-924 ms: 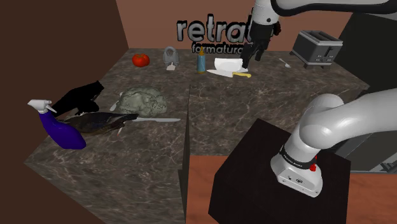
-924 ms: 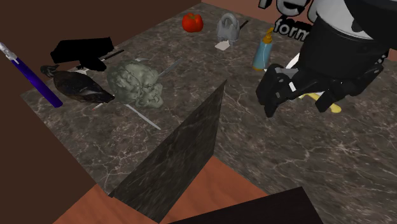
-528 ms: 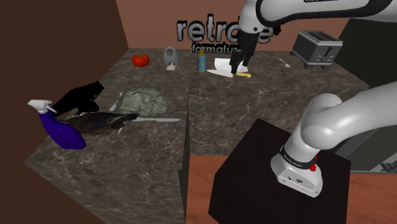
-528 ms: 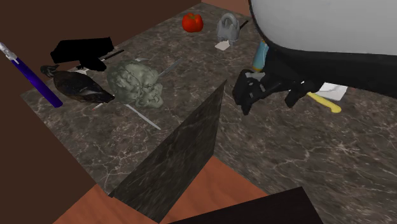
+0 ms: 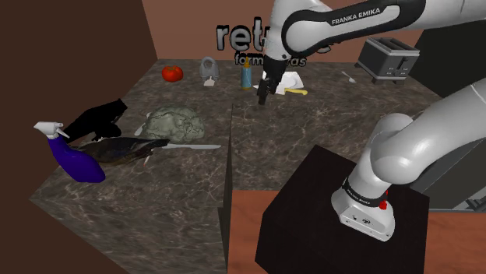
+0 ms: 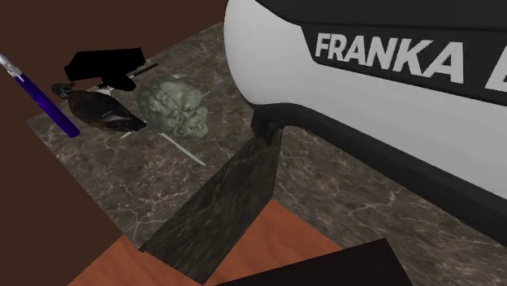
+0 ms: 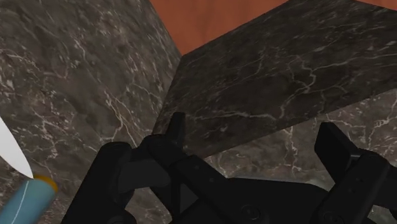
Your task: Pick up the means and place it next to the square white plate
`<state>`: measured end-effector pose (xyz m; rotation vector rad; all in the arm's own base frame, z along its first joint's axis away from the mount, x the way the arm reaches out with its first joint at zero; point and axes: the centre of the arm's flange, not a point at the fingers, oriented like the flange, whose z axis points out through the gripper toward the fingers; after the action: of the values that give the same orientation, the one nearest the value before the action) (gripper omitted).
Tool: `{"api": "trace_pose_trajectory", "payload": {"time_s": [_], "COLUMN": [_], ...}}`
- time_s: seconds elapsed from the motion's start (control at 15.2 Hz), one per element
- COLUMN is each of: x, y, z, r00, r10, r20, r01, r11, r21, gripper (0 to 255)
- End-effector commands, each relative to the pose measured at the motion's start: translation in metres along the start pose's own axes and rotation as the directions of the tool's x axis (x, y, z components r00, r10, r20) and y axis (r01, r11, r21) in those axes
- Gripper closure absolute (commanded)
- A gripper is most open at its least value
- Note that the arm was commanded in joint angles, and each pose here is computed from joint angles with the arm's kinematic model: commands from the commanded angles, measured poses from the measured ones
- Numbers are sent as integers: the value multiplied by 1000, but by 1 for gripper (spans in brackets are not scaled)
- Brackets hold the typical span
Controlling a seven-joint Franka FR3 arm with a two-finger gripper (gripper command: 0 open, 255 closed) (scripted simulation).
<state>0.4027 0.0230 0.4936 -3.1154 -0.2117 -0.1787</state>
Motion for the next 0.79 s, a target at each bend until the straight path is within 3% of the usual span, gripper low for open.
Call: {"api": "trace_pose_trajectory", "payload": {"time_s": [0.0, 0.33, 0.73], "x": [18, 54, 92], "y": [-11, -45, -92], "z": [13, 50, 92], "r00": [999, 986, 952], "r10": [-48, -163, -297], "r20": [-12, -36, -71], "r01": [48, 165, 302], "r11": [999, 985, 950], "r21": [13, 44, 77], "gripper": [0, 0, 0]}}
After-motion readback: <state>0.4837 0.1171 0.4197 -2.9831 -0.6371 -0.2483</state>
